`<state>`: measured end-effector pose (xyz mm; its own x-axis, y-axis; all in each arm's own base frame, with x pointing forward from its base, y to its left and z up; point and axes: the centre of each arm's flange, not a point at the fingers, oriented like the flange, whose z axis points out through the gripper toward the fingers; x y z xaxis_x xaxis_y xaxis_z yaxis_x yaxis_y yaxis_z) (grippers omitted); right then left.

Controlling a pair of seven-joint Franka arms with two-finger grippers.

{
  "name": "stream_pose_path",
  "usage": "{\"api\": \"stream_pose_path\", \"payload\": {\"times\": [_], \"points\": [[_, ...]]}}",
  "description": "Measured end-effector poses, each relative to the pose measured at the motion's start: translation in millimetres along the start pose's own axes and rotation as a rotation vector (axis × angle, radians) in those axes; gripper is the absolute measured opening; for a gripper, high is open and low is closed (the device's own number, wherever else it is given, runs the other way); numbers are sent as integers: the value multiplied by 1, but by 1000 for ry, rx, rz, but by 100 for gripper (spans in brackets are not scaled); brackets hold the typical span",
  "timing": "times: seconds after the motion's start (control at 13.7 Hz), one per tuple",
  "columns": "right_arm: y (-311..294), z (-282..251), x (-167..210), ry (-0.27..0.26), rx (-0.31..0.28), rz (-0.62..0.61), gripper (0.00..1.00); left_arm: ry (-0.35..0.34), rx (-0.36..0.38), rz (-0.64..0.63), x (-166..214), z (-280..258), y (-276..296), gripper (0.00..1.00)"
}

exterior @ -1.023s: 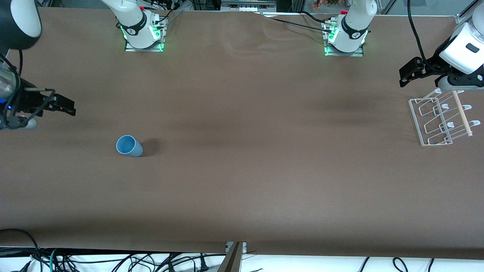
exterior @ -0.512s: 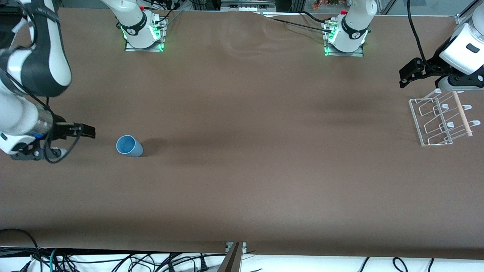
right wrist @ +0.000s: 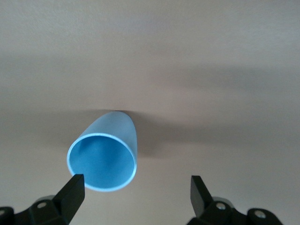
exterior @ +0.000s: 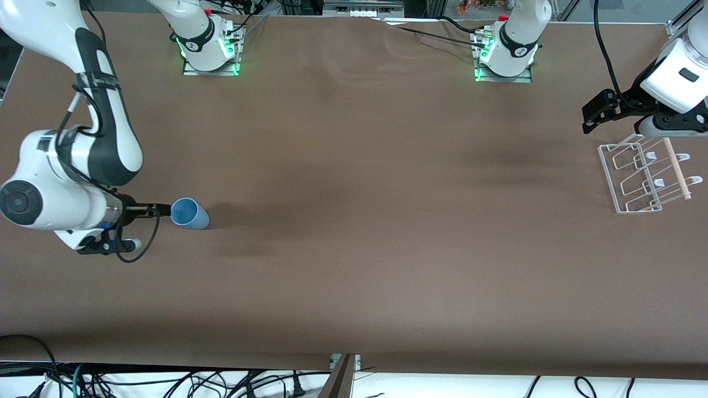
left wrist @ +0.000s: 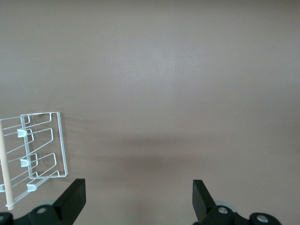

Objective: Transfer cup to left arm and place on rack
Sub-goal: 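Close the right gripper on the blue cup's rim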

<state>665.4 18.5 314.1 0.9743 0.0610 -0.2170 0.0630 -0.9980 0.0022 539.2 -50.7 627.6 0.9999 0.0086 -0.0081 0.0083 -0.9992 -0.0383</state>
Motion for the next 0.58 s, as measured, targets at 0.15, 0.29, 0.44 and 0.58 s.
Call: {"api": "stream_pose_path", "payload": {"times": [0.15,0.29,0.44,0.58], "points": [[-4,21,-3,-12,-1,-6,100,0,0,2,0,0,1,100],[-5,37,-7,-19,-1,-7,100,0,0,7,0,0,4,100],[-6,47,-8,-12,-1,-8,100,1,1,17,-1,0,9,100],[-6,56,-10,0,-1,-8,100,1,1,24,-1,0,13,100]]}}
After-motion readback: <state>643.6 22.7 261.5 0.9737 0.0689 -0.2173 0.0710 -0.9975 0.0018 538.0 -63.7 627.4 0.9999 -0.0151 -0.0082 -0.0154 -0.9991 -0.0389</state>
